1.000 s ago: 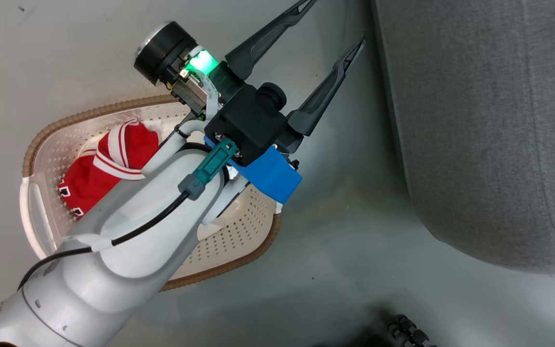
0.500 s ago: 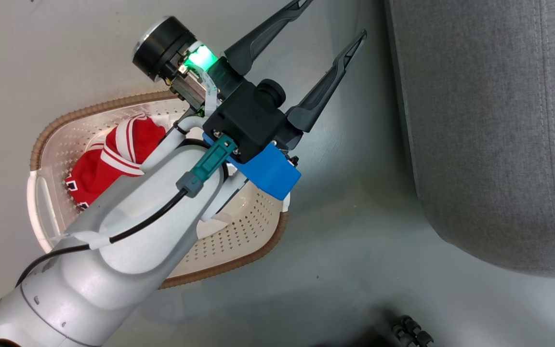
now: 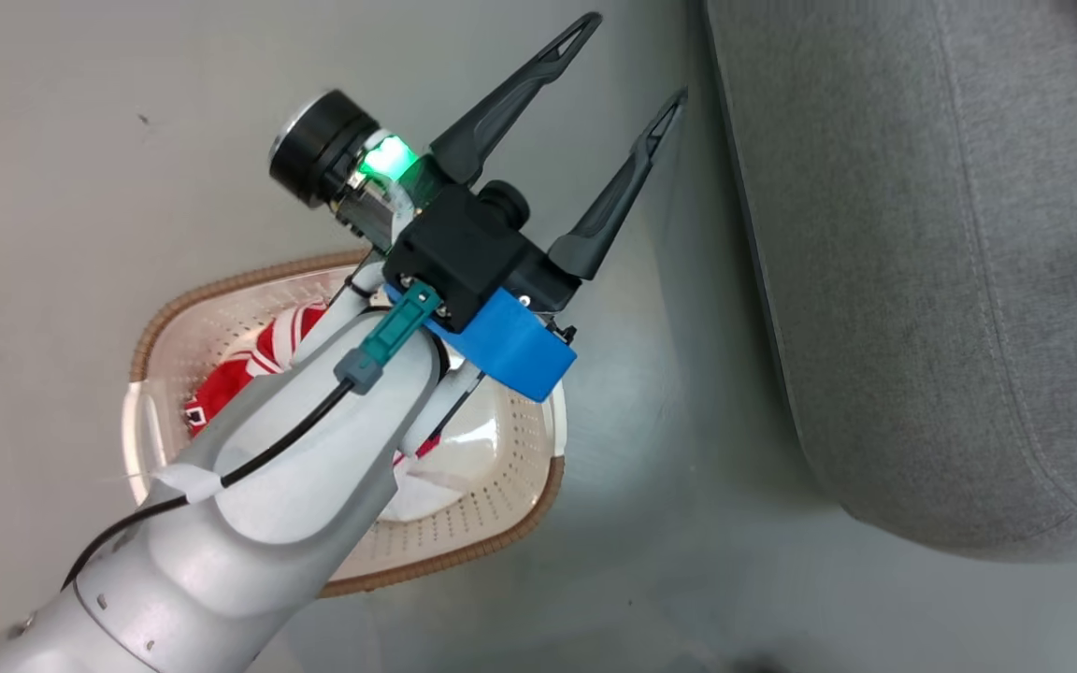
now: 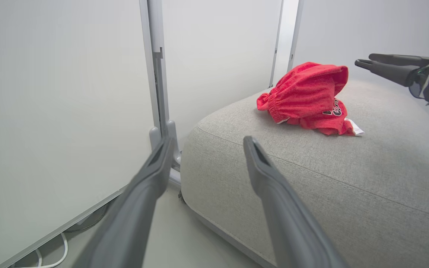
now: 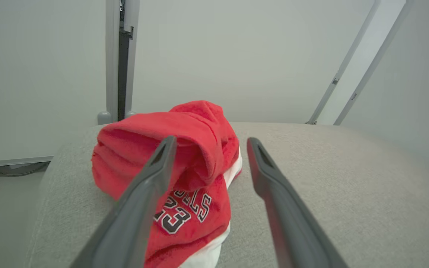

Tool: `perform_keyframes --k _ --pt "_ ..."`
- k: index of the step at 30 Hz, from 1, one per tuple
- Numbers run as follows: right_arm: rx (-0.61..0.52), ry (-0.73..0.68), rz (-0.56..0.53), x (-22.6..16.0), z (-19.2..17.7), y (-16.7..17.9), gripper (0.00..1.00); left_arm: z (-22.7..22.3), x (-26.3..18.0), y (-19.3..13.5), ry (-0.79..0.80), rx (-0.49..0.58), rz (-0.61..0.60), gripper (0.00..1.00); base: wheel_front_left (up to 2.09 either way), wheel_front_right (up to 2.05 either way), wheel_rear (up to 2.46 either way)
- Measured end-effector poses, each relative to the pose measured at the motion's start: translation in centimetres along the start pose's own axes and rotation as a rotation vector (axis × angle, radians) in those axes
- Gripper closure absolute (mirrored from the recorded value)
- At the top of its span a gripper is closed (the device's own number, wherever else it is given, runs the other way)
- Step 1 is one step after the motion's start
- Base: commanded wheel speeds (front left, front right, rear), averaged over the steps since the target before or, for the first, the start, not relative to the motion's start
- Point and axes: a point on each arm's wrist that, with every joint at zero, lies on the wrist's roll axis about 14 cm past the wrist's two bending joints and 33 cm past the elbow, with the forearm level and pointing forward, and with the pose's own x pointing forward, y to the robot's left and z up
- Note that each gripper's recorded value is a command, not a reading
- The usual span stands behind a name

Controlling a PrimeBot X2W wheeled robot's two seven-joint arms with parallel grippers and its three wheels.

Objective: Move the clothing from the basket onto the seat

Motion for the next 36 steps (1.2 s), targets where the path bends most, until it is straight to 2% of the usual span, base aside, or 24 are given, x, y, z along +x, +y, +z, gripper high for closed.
perform_keyframes --k 5,6,12,22,28,36 --pt "0.028 -0.054 0.068 -2.7 2.5 2.0 0.0 2.3 -1.5 0.6 -0.01 0.002 0.081 0.0 0.0 0.0 0.0" --pt "0.045 -0.073 0.119 -3.9 3.4 3.6 0.0 3.7 -2.3 1.1 -0.028 0.004 0.124 0.0 0.0 0.0 0.0" --pt "0.121 -0.152 0.257 -7.2 7.1 8.1 0.0 7.1 -5.7 2.7 -0.07 0.021 0.268 0.0 0.0 0.0 0.0" --pt "0.261 -0.232 0.44 -11.5 11.4 14.9 0.0 11.6 -13.1 5.8 -0.137 0.087 0.517 0.0 0.0 0.0 0.0" --pt "0.307 -0.245 0.488 -13.5 12.6 16.4 0.0 13.1 -18.0 6.7 -0.164 0.104 0.653 0.0 0.0 0.0 0.0" --pt "0.339 -0.221 0.514 -16.0 12.5 17.0 0.0 12.8 -23.9 6.5 -0.147 0.102 0.791 0.0 0.0 0.0 0.0"
